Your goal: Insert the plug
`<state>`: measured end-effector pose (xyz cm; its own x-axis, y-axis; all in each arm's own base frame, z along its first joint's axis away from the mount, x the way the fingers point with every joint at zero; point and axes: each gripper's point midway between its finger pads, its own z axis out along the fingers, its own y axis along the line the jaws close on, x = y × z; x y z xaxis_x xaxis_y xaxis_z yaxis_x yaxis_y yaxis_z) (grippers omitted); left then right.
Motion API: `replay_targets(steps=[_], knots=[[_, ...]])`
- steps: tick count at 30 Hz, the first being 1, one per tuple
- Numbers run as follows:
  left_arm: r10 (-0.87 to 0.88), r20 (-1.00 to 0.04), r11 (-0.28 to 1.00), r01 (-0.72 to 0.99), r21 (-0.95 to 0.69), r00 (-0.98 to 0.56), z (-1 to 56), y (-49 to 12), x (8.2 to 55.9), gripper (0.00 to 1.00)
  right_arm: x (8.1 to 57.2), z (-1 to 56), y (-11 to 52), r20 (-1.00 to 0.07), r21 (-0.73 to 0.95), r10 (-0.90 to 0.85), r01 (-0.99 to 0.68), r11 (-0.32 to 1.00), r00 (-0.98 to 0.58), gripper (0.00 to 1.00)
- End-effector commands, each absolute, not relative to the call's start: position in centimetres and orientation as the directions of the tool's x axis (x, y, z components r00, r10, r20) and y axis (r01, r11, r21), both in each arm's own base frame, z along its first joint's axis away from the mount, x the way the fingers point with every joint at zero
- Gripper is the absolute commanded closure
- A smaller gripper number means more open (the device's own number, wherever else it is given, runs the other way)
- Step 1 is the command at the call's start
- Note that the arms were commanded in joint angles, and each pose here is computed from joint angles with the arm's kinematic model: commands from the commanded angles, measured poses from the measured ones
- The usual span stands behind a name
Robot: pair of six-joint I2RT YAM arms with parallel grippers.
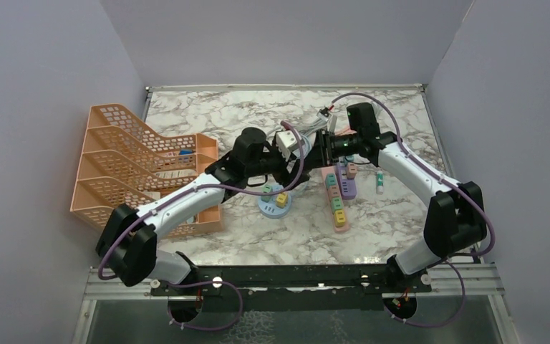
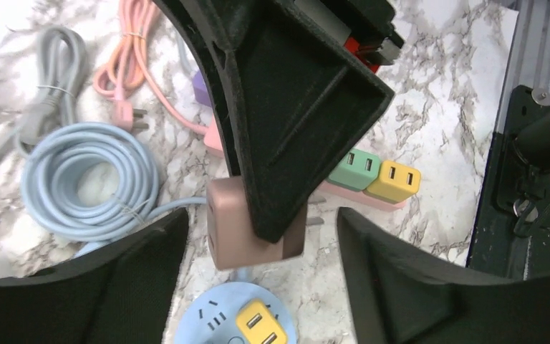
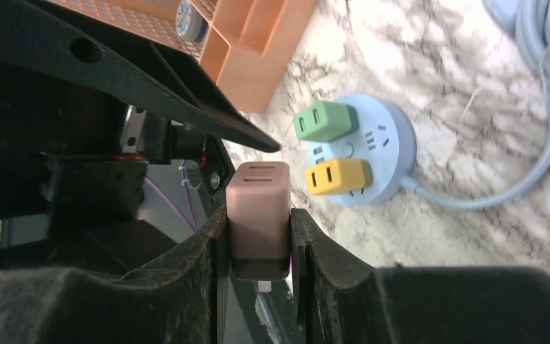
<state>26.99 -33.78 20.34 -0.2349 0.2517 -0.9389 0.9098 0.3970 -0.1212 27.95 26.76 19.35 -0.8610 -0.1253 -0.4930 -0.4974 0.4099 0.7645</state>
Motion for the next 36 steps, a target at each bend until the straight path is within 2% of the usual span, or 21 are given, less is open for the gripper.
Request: replay_targets(steps=[1,3,4,8,13,16,19,23,29,34,36], knots=[[0.147,-0.972,0.437,0.894,-0.100,-0.181,26.2,-31.8,26.8,0.16,28.8,24.9,27.8,-0.720,0.644,-0.102,-0.716,0.269,-0.686,0.99],[0.116,-0.972,0.471,0.873,-0.126,-0.203,27.4,-30.6,26.7,0.04,28.5,26.0,27.9,-0.765,0.607,-0.099,-0.763,0.220,-0.637,0.99],[0.105,-0.971,0.490,0.860,-0.139,-0.216,27.8,-30.0,26.7,0.01,28.2,26.5,28.0,-0.784,0.588,-0.099,-0.785,0.195,-0.612,0.99],[0.070,-0.964,0.525,0.831,-0.182,-0.255,29.6,-28.3,26.1,0.01,26.5,28.1,27.9,-0.855,0.501,-0.112,-0.862,0.077,-0.507,0.99],[0.110,-0.937,0.480,0.844,-0.242,-0.331,30.6,-28.1,24.1,0.02,23.2,30.2,27.6,-0.901,0.429,-0.125,-0.895,-0.123,-0.415,0.99],[0.152,-0.920,0.413,0.869,-0.273,-0.361,30.4,-28.4,22.5,0.11,22.1,30.0,27.7,-0.903,0.426,-0.141,-0.887,-0.179,-0.405,0.99],[0.176,-0.898,0.374,0.872,-0.317,-0.402,29.8,-28.8,21.7,0.29,21.2,29.8,28.1,-0.906,0.420,-0.156,-0.882,-0.212,-0.394,0.99],[0.196,-0.872,0.349,0.863,-0.366,-0.449,29.2,-29.2,21.2,0.46,20.3,29.7,28.4,-0.909,0.413,-0.166,-0.879,-0.238,-0.382,0.99],[0.222,-0.832,0.258,0.853,-0.453,-0.509,28.7,-30.4,20.0,0.57,20.2,29.2,29.0,-0.911,0.406,-0.177,-0.886,-0.225,-0.372,0.99],[0.231,-0.815,0.219,0.845,-0.489,-0.531,28.8,-31.0,19.7,0.71,20.2,28.9,29.5,-0.918,0.385,-0.190,-0.897,-0.215,-0.348,0.99],[0.227,-0.823,0.197,0.852,-0.485,-0.520,29.6,-31.1,19.6,0.80,20.0,28.8,29.7,-0.919,0.382,-0.196,-0.898,-0.218,-0.343,0.99]])
